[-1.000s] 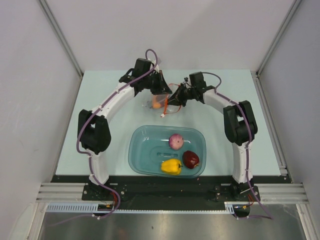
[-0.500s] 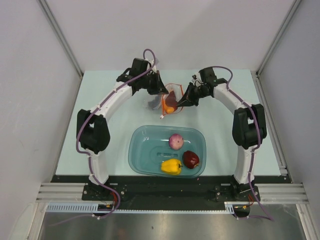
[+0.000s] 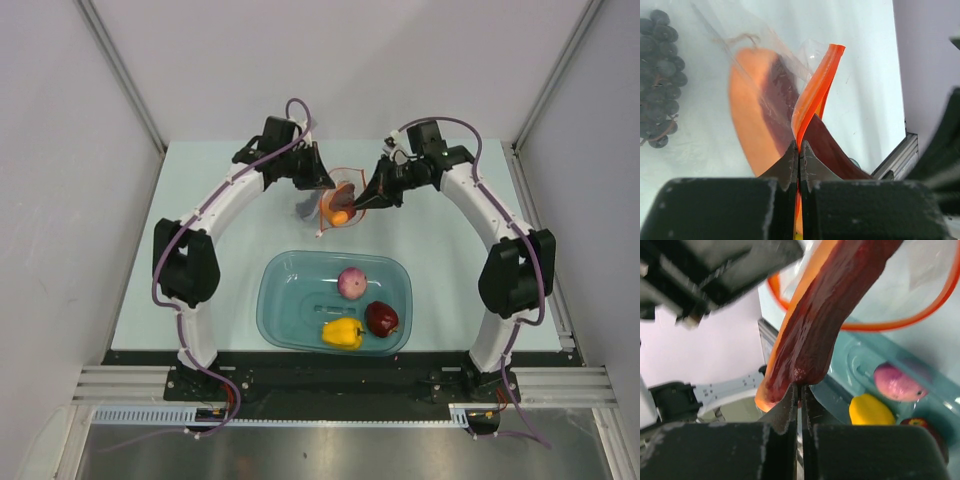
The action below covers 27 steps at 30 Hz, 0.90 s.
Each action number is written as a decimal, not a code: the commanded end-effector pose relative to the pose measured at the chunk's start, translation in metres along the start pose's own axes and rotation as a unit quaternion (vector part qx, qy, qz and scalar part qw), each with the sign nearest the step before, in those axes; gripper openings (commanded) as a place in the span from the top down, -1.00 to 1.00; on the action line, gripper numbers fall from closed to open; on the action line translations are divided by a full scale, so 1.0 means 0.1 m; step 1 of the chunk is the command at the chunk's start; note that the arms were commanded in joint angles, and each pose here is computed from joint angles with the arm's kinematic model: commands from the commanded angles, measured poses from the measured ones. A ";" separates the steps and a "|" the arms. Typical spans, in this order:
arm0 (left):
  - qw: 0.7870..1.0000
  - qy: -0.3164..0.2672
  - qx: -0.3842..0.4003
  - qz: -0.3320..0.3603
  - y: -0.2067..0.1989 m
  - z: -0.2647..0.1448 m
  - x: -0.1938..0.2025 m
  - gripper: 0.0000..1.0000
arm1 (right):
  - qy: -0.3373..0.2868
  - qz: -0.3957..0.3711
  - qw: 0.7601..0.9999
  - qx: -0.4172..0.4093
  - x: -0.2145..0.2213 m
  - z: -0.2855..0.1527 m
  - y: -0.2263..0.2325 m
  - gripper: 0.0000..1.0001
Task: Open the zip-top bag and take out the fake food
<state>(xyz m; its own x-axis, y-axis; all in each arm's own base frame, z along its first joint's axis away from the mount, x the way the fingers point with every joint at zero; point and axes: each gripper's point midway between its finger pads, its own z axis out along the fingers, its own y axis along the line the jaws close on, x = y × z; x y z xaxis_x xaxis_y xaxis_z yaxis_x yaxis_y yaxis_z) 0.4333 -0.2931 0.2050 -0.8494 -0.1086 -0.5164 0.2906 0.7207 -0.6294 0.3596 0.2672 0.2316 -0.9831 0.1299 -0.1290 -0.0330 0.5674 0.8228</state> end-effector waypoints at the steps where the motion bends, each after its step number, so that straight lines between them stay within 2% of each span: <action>1: 0.999 -0.044 -0.014 0.021 -0.03 -0.16 -0.27 1.00 | 0.029 -0.043 0.998 -0.039 0.43 -0.38 0.45 1.00; 6: 0.997 -0.069 -0.039 0.011 0.08 -0.24 -0.40 1.00 | 0.075 -0.067 0.994 -0.046 0.91 -0.59 0.52 1.00; 12: 0.996 -0.073 -0.051 0.002 0.17 -0.23 -0.43 1.00 | 0.087 -0.134 0.984 -0.077 1.39 -0.86 0.72 1.00; 19: 0.996 -0.077 -0.051 0.005 0.15 -0.26 -0.46 0.99 | 0.169 -0.217 0.959 -0.073 2.00 -0.59 0.75 1.00; 27: 0.994 -0.082 -0.066 0.018 0.16 -0.37 -0.45 1.00 | 0.193 -0.238 0.951 -0.039 2.02 -0.31 0.50 1.00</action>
<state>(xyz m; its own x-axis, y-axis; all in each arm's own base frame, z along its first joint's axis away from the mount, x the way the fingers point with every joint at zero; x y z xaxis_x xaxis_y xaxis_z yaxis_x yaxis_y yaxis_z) 0.4591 -0.2584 0.1976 -0.8150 -0.1824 -0.5501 0.1964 0.8061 -0.5582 0.1491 0.2974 0.2739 -0.8728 -0.4152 -0.2568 -0.4375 0.4317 0.7888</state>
